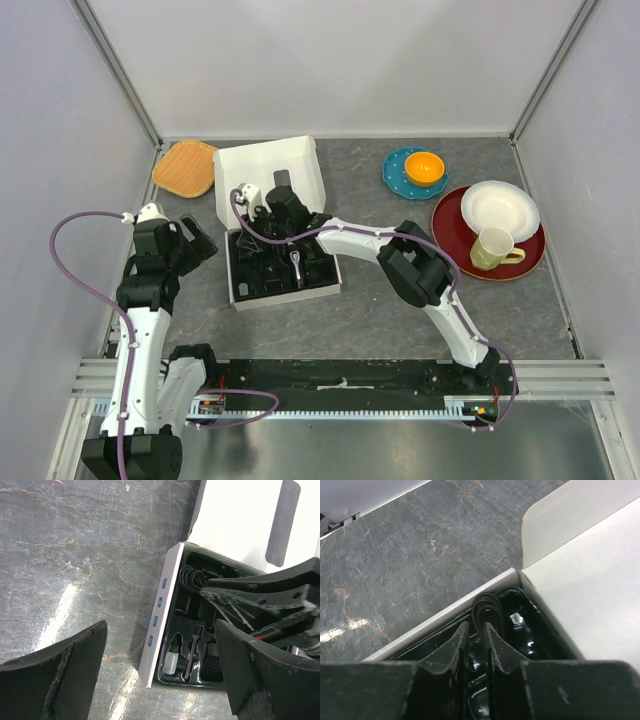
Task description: Sort the hair-cutting tools
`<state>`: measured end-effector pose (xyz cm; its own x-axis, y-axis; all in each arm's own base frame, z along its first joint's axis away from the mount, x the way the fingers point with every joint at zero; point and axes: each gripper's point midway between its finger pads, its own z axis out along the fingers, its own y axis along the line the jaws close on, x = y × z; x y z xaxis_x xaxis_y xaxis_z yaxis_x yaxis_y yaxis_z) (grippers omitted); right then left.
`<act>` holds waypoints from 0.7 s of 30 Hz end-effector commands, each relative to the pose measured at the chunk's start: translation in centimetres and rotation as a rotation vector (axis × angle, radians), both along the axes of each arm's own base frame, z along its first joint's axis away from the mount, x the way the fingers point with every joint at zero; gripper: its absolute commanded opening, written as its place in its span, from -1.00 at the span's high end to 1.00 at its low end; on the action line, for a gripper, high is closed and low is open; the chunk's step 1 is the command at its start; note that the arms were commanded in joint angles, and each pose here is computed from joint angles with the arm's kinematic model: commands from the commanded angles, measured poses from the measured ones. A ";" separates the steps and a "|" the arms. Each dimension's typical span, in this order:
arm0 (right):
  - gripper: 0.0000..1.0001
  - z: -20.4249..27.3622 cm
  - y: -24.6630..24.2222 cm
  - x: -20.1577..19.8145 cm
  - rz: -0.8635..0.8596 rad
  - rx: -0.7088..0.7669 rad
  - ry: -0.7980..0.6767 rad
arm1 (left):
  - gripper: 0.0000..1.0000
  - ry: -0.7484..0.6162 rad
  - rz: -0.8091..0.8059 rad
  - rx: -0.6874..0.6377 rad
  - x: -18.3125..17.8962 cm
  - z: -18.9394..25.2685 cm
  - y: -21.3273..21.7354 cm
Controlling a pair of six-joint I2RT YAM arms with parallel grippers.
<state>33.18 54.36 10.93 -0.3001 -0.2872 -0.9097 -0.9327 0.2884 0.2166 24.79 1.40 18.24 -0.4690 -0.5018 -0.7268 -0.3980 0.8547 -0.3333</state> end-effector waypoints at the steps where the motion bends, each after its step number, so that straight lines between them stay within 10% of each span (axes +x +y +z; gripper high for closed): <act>1: 0.56 -1.7 2.1 -1.0 -0.014 0.029 0.032 | -0.87 -0.014 0.021 -0.007 0.2 0.2 0.2; 11: 0.72 -5.0 0.8 2.1 -0.223 -0.045 0.040 | -0.87 -0.017 0.020 -0.006 0.2 0.3 0.2; 21: 0.68 3.2 0.8 1.2 -0.183 0.052 0.005 | -0.87 -0.024 0.032 0.002 0.0 0.5 0.5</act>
<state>34.03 54.79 5.34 -0.4184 -0.2812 -0.8636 -0.8437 0.4723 0.2550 24.79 1.41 18.23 -0.4691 -0.5018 -0.7267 -0.3984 0.8546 -0.3330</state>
